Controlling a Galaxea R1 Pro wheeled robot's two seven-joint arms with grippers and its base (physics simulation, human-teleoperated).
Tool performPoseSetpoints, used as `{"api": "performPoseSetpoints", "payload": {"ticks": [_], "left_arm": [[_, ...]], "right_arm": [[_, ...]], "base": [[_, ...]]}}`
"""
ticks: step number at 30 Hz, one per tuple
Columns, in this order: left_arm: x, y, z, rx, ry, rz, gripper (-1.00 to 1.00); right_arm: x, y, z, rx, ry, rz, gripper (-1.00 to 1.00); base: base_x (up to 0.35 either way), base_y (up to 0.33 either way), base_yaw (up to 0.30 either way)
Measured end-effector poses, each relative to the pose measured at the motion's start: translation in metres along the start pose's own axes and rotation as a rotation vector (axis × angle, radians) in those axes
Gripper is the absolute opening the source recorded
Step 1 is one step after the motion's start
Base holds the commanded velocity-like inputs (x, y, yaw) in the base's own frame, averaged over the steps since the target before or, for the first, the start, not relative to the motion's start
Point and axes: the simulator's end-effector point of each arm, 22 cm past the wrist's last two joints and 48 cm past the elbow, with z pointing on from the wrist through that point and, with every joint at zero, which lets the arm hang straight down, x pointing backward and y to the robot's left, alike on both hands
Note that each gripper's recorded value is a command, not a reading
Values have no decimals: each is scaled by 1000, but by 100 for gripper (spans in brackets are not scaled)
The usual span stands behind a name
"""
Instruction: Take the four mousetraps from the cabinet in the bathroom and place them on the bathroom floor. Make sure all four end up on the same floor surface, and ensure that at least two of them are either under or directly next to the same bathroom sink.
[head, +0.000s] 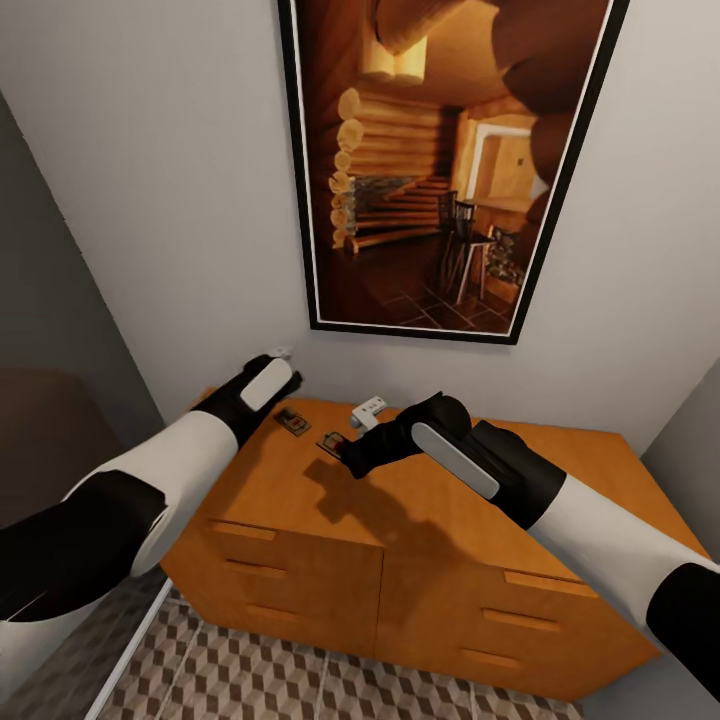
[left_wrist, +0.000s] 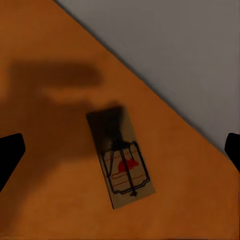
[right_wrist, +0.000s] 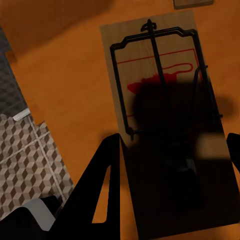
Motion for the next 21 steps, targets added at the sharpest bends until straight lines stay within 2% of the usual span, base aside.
{"api": "performPoseSetpoints", "payload": {"ticks": [7,13,17,21], "left_arm": [[24,7,8,-3,52,-86,100],[43,29,21,-46,20,-149,100],[57,44,27,-72,4,-176,100],[70,49,30,-82,11,-178,100]], "right_arm": [[0,0,0,0,0,0,-100],[0,0,0,-1,0,1,-100],[0,0,0,-1,0,2,-100],[0,0,1,-1,-1,2,-100]], "base": [[0,0,0],[0,0,0],[0,0,0],[0,0,0]]}}
